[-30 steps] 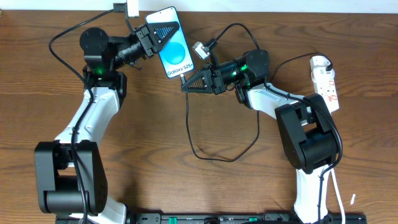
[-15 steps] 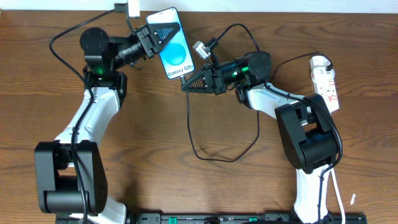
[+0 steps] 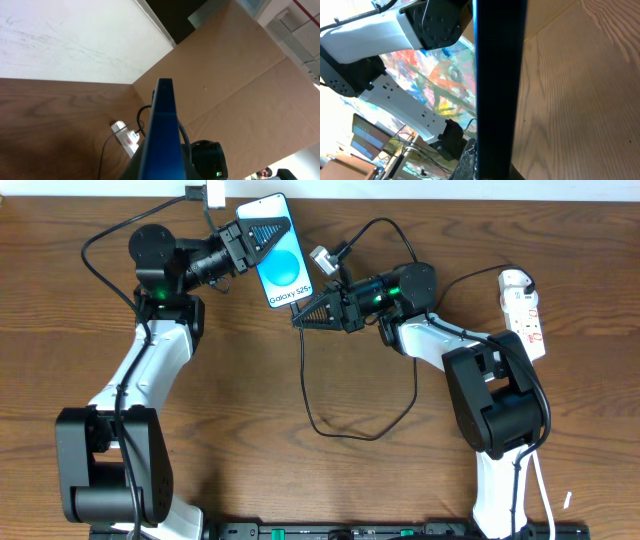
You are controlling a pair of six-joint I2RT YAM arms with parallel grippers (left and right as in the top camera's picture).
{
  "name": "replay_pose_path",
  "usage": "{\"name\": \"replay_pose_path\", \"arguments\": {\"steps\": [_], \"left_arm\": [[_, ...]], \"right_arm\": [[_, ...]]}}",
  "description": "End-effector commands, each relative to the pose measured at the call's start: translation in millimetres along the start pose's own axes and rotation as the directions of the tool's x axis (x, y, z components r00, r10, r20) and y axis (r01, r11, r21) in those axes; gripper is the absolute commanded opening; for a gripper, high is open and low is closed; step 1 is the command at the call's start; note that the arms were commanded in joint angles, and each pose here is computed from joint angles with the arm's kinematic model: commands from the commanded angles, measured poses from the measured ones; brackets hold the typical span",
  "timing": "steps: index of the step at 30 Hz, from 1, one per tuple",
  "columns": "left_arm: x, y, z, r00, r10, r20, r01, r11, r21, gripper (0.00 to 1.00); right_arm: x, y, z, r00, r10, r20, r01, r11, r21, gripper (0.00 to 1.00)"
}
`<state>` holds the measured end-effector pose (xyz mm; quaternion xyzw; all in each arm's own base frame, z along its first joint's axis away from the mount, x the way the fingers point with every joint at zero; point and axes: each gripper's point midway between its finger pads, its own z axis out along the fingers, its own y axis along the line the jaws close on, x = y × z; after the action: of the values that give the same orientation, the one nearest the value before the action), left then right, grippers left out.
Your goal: Plug charger to phone and switch on socket
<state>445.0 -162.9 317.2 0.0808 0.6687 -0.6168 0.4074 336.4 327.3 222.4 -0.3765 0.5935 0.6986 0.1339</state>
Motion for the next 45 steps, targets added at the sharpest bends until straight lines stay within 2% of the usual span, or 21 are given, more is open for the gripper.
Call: {"name": "replay_pose_path", "arguments": {"steps": [1,20,25,30,31,32,35,40,45], "left_arm": [[15.8,-16.9,3.2,0.996,0.007,-0.090,-0.001,0.998,0.064,0.08],[15.7,-16.5,3.2,0.996,0.007,-0.090,-0.001,0.998,0.063,0.07],[15.7,-16.6,3.2,0.996,0.007,-0.090,-0.001,0.998,0.063,0.07],[15.6,-16.6,3.2,0.996,0.007,-0.089,-0.001,0.998,0.063,0.07],[15.6,-16.6,3.2,0.996,0.007,-0.089,-0.001,0.998,0.063,0.07],[15.6,-16.7,3.1,0.996,0.007,-0.089,-0.002,0.998,0.063,0.07],[15.6,-16.5,3.2,0.996,0.007,-0.089,-0.001,0.998,0.063,0.08],[15.5,-16.5,3.2,0.996,0.007,-0.089,-0.002,0.998,0.063,0.07],[10.7,-13.4,-1.4,0.997,0.008,-0.074,-0.004,0.999,0.052,0.07]], "right_arm": [[-23.1,9.0,-6.2,0.993,-0.102,0.056,0.101,0.995,0.022,0.01],[-26.9,7.4,-10.8,0.990,-0.115,0.076,0.113,0.993,0.035,0.01],[-27.3,6.8,-11.7,0.991,-0.112,0.079,0.109,0.993,0.036,0.04],[-27.2,6.8,-11.7,0.991,-0.112,0.078,0.109,0.993,0.036,0.16],[-27.2,6.8,-11.7,0.991,-0.112,0.078,0.109,0.993,0.036,0.32],[-27.2,6.8,-11.7,0.991,-0.112,0.078,0.109,0.993,0.036,0.39],[-27.1,6.9,-11.7,0.991,-0.112,0.078,0.109,0.993,0.036,0.48],[-27.0,6.8,-11.8,0.991,-0.112,0.077,0.109,0.993,0.036,0.70],[-26.5,6.7,-13.1,0.991,-0.112,0.074,0.109,0.993,0.037,0.76]]}}
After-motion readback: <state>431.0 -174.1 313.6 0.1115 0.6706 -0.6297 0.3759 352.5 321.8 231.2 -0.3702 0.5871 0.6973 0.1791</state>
